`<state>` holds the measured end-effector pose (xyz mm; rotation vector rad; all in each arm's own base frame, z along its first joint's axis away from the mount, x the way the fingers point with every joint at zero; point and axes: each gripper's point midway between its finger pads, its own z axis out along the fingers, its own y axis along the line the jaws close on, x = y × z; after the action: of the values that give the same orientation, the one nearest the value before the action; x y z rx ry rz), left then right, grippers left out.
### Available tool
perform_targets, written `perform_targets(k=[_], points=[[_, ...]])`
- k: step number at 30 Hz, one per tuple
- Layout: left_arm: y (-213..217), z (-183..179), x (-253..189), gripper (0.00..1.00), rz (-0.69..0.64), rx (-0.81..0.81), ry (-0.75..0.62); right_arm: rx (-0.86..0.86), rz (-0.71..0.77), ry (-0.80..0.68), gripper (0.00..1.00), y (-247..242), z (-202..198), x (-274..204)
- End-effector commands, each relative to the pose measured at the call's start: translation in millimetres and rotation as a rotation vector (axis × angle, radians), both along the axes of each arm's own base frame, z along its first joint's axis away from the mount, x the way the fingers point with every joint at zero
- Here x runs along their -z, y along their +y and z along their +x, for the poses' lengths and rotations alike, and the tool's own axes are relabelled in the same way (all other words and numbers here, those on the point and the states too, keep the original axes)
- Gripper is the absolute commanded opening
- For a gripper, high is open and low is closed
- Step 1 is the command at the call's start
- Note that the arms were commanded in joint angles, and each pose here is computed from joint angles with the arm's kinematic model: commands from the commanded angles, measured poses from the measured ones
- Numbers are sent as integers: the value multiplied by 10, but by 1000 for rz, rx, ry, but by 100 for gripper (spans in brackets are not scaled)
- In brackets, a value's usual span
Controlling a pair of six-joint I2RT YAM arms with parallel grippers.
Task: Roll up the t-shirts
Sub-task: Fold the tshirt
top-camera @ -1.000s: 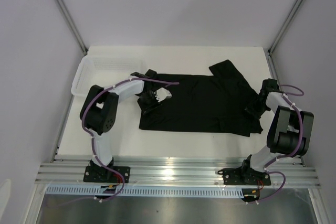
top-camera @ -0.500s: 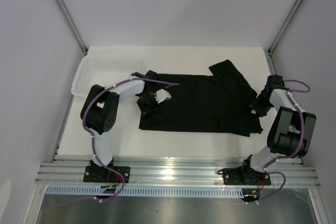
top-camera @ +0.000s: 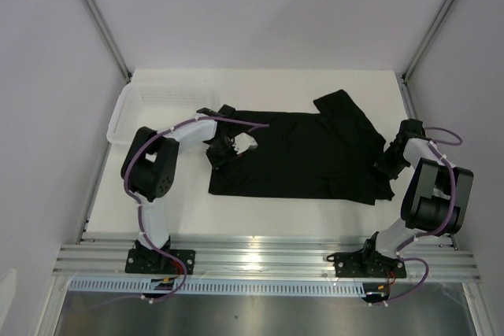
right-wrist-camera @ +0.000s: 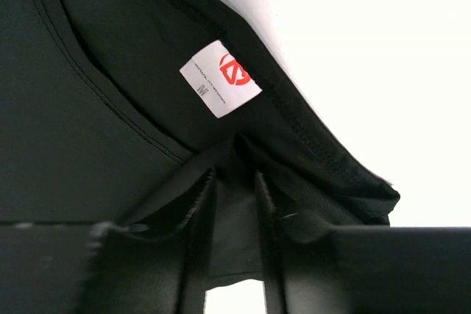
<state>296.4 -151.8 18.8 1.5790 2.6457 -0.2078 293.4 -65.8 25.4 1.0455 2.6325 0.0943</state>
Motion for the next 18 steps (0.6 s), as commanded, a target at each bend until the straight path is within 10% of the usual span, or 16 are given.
perform_targets(k=[1, 8, 18], points=[[-115, 73, -168, 1, -52, 3, -38, -8, -1, -32, 27, 3, 62, -15], [-169, 188, -273, 1, -100, -35, -83, 3, 11, -38, 0, -16, 91, 35], [-108, 336, -380, 1, -106, -77, -131, -10, 0, -101, 0, -78, 284, -207]])
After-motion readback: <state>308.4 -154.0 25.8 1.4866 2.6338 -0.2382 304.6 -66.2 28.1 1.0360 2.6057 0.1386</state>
